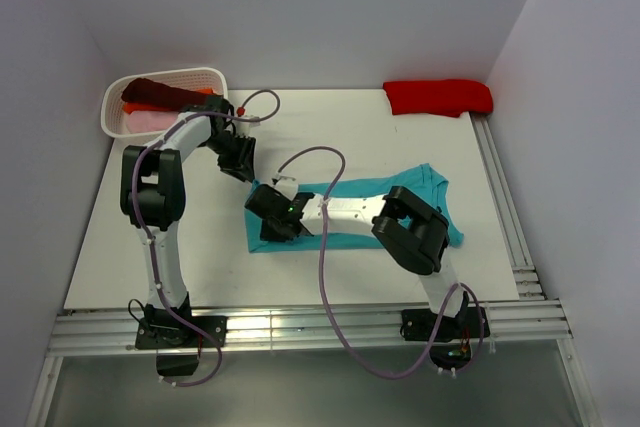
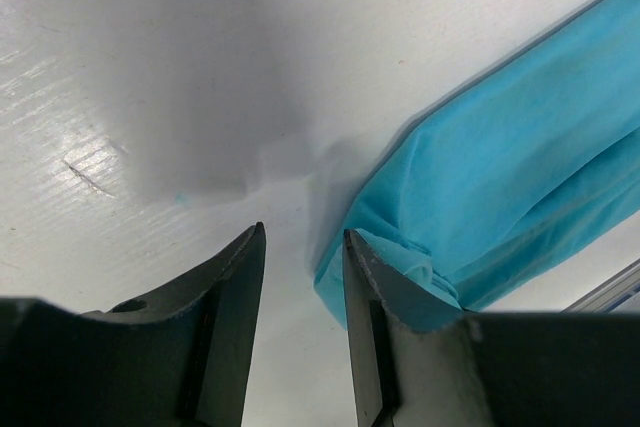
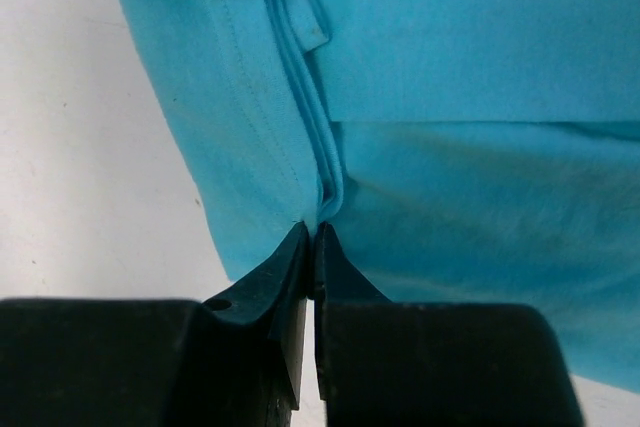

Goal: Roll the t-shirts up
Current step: Roll the tshirt

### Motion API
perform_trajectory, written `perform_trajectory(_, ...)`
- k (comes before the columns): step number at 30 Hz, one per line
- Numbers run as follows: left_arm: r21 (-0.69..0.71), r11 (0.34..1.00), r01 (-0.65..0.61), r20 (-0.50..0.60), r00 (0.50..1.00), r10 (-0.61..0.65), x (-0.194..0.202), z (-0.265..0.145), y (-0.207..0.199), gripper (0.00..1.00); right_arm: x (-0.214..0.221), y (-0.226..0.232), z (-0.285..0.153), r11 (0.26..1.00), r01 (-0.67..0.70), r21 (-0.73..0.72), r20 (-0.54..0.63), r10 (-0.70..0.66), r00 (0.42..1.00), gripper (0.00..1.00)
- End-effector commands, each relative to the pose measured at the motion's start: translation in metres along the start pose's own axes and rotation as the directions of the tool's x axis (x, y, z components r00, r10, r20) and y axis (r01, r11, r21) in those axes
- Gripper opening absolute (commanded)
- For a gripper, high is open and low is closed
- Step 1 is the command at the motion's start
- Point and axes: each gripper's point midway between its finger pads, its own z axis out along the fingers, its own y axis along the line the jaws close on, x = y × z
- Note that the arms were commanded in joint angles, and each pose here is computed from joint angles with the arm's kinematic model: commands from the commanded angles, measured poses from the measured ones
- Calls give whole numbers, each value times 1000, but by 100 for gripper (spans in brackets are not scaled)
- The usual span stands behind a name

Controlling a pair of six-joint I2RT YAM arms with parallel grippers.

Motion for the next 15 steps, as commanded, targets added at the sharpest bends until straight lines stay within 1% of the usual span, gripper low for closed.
perform_trajectory(1,-3,1000,-11,15,1000,11,-10,-3,-3,42,-14,27,-29,997,-16,-81,60,21,998,6)
perform_trajectory(10,-15,1000,-23,21,1000,23,-15,-3,-6,37,3,24,-46,997,-55,-49,93,59,994,4)
perform_trajectory(15,-14,999,-39,15,999,39,-16,1,-11,36,18,11,-37,997,-80,2,81,79,994,4)
